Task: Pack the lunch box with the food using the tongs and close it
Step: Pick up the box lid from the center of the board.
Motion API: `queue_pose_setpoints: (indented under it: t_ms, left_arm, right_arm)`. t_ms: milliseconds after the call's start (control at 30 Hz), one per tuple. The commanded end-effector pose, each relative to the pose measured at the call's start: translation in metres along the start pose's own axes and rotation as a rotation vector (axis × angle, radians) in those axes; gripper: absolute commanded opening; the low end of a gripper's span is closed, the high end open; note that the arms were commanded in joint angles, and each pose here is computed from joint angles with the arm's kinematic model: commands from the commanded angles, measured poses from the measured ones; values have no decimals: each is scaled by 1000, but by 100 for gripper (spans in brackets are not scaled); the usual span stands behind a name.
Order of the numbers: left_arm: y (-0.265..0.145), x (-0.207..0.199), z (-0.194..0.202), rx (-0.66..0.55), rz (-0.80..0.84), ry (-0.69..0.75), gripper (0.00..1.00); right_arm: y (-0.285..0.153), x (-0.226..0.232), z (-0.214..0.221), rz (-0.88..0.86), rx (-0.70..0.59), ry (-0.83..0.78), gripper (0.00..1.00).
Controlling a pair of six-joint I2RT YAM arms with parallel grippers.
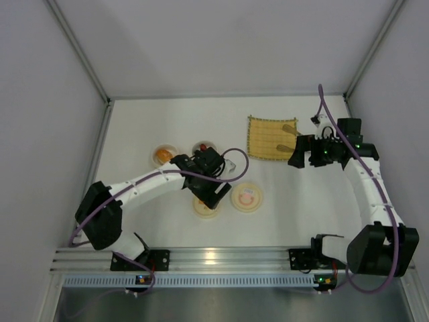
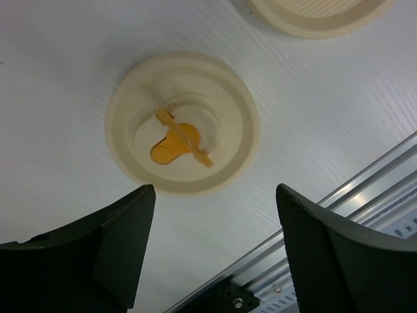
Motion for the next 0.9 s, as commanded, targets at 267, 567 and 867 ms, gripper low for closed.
queue_pose_setpoints:
  t_ms: [267, 567, 867]
  left_arm:
    - [13, 16, -12, 23, -127, -8, 54]
    - [31, 11, -15, 73, -116, -38, 57]
    - [48, 25, -2, 129, -169, -56, 41]
  right_arm:
    - [-5, 5, -3, -19, -39, 40, 100]
    - [-4, 5, -3, -24, -34, 46, 99]
    - [-9, 10, -3, -40, -40, 38, 99]
Point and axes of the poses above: each gripper's point midway between its finger pads, its own y axis out along the fingers, its own x axis along the line the jaws close on, z = x × y, the point moved 2 cm from there along -y, back along the fingers, and after that the axes turned 14 degrees about -y, right-handed, at the moved point
